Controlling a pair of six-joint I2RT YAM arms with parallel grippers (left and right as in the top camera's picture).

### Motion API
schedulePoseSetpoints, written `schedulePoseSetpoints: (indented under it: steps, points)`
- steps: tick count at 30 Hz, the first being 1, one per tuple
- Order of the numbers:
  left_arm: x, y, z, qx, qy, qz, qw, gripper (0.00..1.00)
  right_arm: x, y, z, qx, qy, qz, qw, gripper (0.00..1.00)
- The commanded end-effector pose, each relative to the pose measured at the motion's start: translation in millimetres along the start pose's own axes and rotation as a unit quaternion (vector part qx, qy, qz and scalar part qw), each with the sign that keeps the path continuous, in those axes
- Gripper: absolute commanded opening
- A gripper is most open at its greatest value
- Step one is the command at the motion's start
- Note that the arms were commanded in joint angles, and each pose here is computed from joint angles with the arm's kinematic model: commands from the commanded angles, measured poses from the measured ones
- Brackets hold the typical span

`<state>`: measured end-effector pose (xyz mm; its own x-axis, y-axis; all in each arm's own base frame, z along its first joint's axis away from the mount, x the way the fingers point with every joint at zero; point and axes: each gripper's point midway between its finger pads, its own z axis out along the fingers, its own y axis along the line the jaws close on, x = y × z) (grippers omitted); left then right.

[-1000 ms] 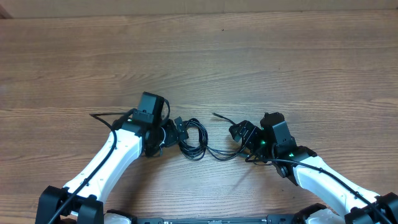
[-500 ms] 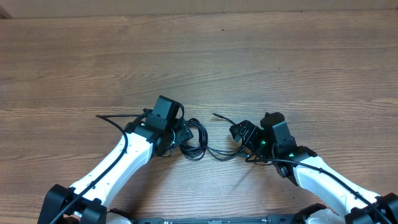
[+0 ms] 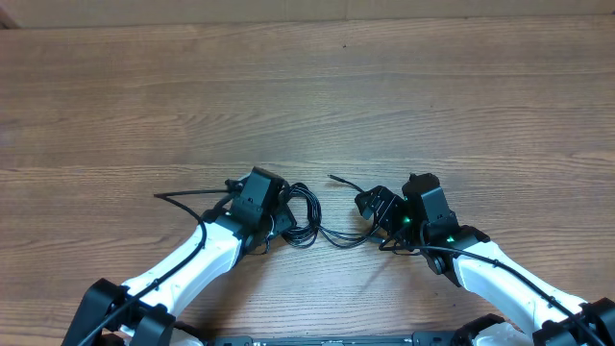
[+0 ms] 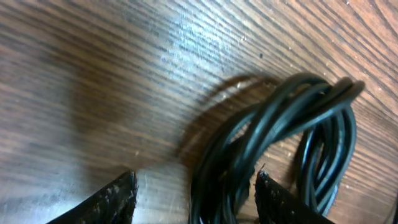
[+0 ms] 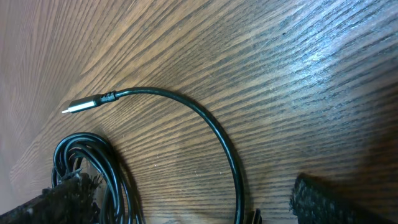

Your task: Untangle cables

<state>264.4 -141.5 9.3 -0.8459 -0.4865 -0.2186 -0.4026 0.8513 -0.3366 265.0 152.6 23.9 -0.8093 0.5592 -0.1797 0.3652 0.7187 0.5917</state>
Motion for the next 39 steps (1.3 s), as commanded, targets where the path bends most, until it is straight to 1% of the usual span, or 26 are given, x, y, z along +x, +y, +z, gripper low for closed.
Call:
schedulePoseSetpoints:
  steps: [1, 3, 4, 6, 8, 11, 14, 18, 21, 25, 29, 31, 34, 36, 39]
  points:
    - [1, 13, 10, -0.026, -0.010, 0.000, 1.000, 0.61, -4, -8, 1, 0.020, -0.012, -0.003, 1.000, 1.00]
    - [0, 11, 18, -0.024, -0.011, 0.000, 1.000, 0.59, -3, -7, 1, 0.018, -0.009, -0.003, 1.000, 1.00]
    - [1, 11, 22, -0.024, -0.009, 0.000, 1.000, 0.55, -3, -7, 1, 0.018, -0.009, -0.003, 1.000, 1.00]
    - [3, 15, 29, -0.032, -0.003, 0.002, 0.999, 0.27, -3, -8, 1, 0.018, -0.009, -0.003, 1.000, 1.00]
    - [8, 22, 36, -0.046, 0.007, 0.002, 0.999, 0.04, -2, -8, 1, 0.020, -0.007, -0.002, 1.000, 1.00]
    - [11, 27, 39, -0.058, 0.014, 0.005, 0.998, 0.04, -1, -10, 0, 0.023, -0.005, -0.002, 1.000, 1.00]
    - [4, 25, 33, -0.052, 0.012, 0.008, 0.999, 0.04, -2, -10, 0, 0.022, -0.007, -0.014, 1.000, 1.00]
    - [-8, 28, 11, -0.065, 0.013, -0.006, 0.998, 0.04, -7, 2, -6, 0.009, -0.004, -0.038, 0.999, 1.00]
    - [-21, 25, -7, -0.062, 0.006, 0.008, 0.998, 0.04, -8, 23, -20, -0.013, 0.010, -0.041, 0.999, 1.00]
    - [-33, 0, -28, -0.009, 0.000, 0.081, 0.997, 0.04, -3, 52, -43, -0.053, 0.035, -0.048, 0.997, 1.00]
    - [-39, -32, -51, 0.057, -0.009, 0.140, 0.989, 0.04, 9, 75, -69, -0.103, 0.064, -0.057, 0.991, 1.00]
    - [-41, -45, -62, 0.083, -0.014, 0.153, 0.985, 0.04, 18, 86, -81, -0.136, 0.083, -0.069, 0.985, 1.00]
    - [-45, -54, -73, 0.104, -0.026, 0.167, 0.980, 0.04, 31, 98, -94, -0.175, 0.112, -0.086, 0.974, 1.00]
    - [-48, -58, -79, 0.111, -0.041, 0.209, 0.971, 0.04, 36, 101, -96, -0.185, 0.124, -0.091, 0.971, 1.00]
    - [-46, -63, -86, 0.123, -0.053, 0.286, 0.949, 0.04, 37, 100, -96, -0.188, 0.120, -0.124, 0.967, 1.00]
